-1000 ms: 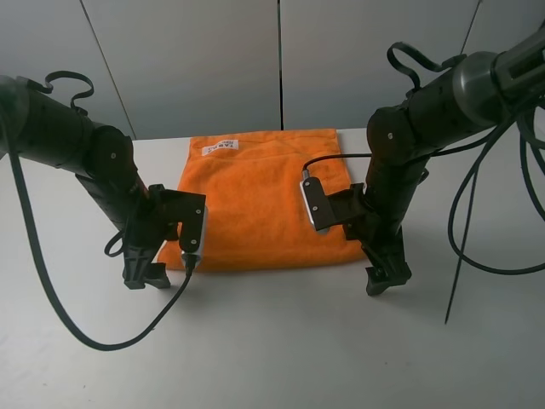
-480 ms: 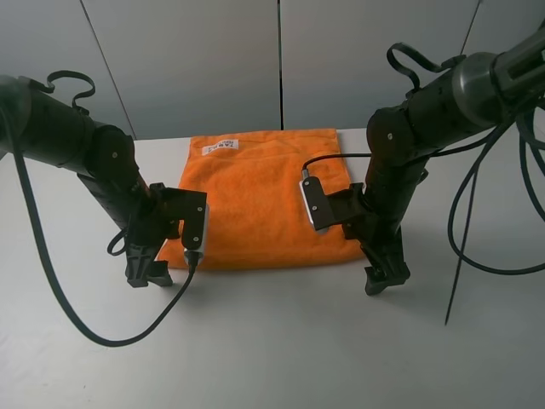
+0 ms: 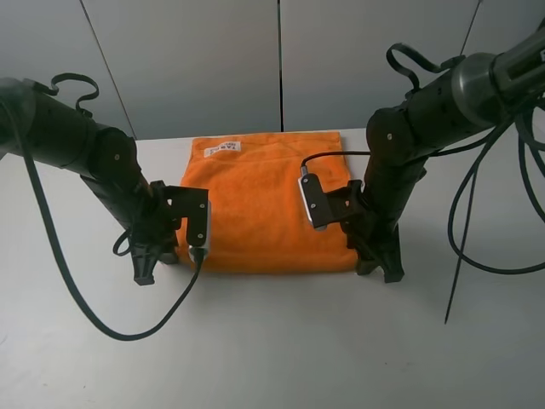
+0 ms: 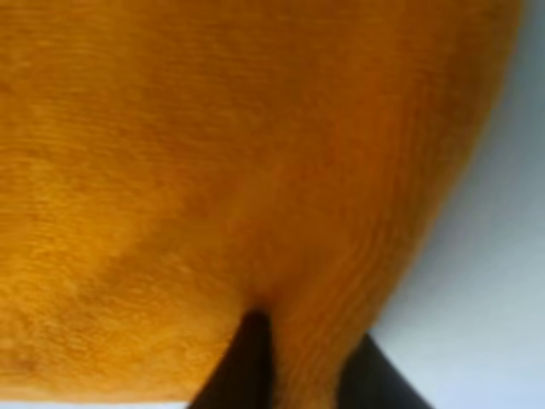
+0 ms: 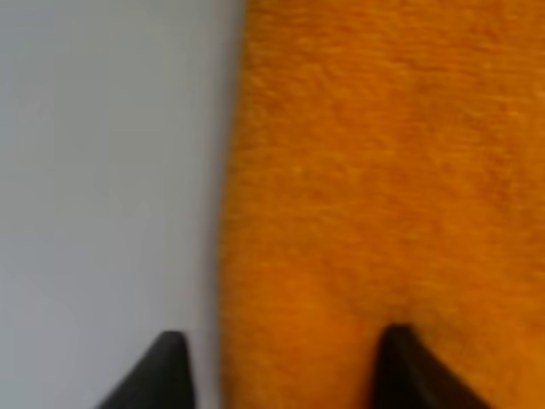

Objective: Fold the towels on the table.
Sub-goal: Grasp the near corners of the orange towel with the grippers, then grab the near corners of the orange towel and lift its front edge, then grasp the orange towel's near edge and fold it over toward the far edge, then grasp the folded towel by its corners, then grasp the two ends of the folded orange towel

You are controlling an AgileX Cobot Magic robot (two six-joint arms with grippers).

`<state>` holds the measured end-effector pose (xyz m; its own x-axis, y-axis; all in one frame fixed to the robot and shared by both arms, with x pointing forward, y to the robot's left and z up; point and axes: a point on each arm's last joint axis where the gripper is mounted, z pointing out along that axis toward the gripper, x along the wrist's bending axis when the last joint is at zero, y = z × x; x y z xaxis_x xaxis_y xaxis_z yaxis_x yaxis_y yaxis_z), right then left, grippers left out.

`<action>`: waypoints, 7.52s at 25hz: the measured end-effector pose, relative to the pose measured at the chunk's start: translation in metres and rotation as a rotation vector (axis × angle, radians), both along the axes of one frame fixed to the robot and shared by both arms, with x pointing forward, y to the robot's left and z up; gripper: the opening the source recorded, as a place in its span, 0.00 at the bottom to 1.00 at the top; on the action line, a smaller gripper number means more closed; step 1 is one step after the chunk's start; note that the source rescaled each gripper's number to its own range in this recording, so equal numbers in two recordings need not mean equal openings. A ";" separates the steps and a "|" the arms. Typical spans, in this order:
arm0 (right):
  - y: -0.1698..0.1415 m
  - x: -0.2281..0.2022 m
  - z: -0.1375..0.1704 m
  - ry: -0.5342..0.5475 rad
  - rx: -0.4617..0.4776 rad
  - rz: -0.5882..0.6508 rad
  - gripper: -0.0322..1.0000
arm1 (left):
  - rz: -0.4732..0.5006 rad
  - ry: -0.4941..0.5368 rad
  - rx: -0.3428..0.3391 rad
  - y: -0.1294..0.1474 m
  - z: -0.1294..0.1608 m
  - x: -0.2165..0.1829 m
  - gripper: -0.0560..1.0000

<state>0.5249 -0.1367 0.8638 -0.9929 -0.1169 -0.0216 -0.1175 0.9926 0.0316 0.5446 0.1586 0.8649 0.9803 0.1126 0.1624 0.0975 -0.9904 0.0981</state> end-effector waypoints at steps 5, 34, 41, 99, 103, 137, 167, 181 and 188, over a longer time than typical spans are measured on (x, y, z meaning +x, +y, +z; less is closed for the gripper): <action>0.000 0.000 0.000 0.001 0.001 -0.020 0.04 | -0.002 0.006 0.006 0.000 -0.002 0.001 0.06; 0.003 -0.030 0.072 0.157 0.137 -0.224 0.04 | 0.342 0.150 -0.100 0.012 0.051 -0.048 0.05; 0.004 -0.039 0.081 0.236 0.156 -0.263 0.04 | 0.408 0.147 -0.116 0.021 0.063 -0.069 0.05; 0.013 0.039 0.084 -0.323 0.163 -0.222 0.03 | 0.466 -0.542 -0.147 0.029 0.089 -0.018 0.05; 0.004 0.046 0.085 -0.346 0.175 -0.264 0.03 | 0.466 -0.553 -0.152 0.026 0.078 -0.012 0.05; -0.019 0.082 0.048 -0.456 0.215 -0.327 0.03 | 0.573 -0.618 -0.138 0.000 0.021 0.052 0.05; -0.025 0.086 0.038 -0.438 0.233 -0.446 0.94 | 0.644 -0.619 -0.127 0.008 0.016 0.054 0.80; -0.048 0.073 0.080 -0.100 0.404 -1.172 0.94 | 0.991 -0.367 -0.369 -0.002 0.049 0.060 0.81; -0.042 0.071 0.083 0.029 0.486 -1.300 0.94 | 1.162 -0.168 -0.380 0.029 0.056 0.074 0.81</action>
<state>0.5958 -0.1786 0.9466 -0.3825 0.8951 0.2292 0.8793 0.2765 0.3878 0.6190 0.1872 0.9206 0.2370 0.9705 0.0437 0.8590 -0.2303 0.4573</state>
